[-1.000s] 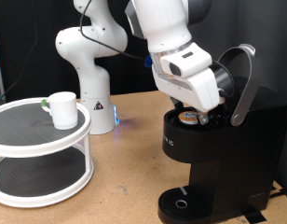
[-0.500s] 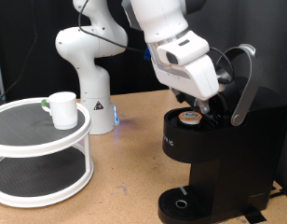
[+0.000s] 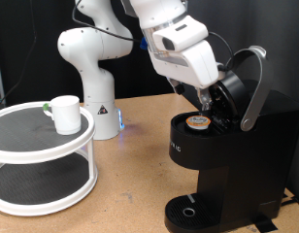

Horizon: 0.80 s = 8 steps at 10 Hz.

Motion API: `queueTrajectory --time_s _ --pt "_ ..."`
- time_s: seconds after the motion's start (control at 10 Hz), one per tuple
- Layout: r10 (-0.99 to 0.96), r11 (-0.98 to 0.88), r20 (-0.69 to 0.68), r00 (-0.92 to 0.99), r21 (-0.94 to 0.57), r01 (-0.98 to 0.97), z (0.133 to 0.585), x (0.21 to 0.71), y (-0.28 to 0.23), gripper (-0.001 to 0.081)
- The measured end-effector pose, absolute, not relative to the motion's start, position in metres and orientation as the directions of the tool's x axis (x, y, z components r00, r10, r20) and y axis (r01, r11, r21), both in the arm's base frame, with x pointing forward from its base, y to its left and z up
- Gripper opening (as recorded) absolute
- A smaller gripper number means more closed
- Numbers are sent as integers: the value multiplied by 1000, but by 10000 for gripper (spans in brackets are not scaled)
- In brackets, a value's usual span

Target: Make a cup of coffee with the keurig machine

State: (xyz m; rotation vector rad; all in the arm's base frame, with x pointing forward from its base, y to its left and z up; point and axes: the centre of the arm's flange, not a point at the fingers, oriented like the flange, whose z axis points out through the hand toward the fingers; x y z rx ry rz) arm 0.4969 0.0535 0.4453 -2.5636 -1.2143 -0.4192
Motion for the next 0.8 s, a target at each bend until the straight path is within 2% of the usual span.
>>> queueTrajectory --time_s 0.4,0.8 --pt "710 -579 397 582 -141 803 449 494 48 805" --pt "665 -583 465 584 -166 796 498 476 29 805"
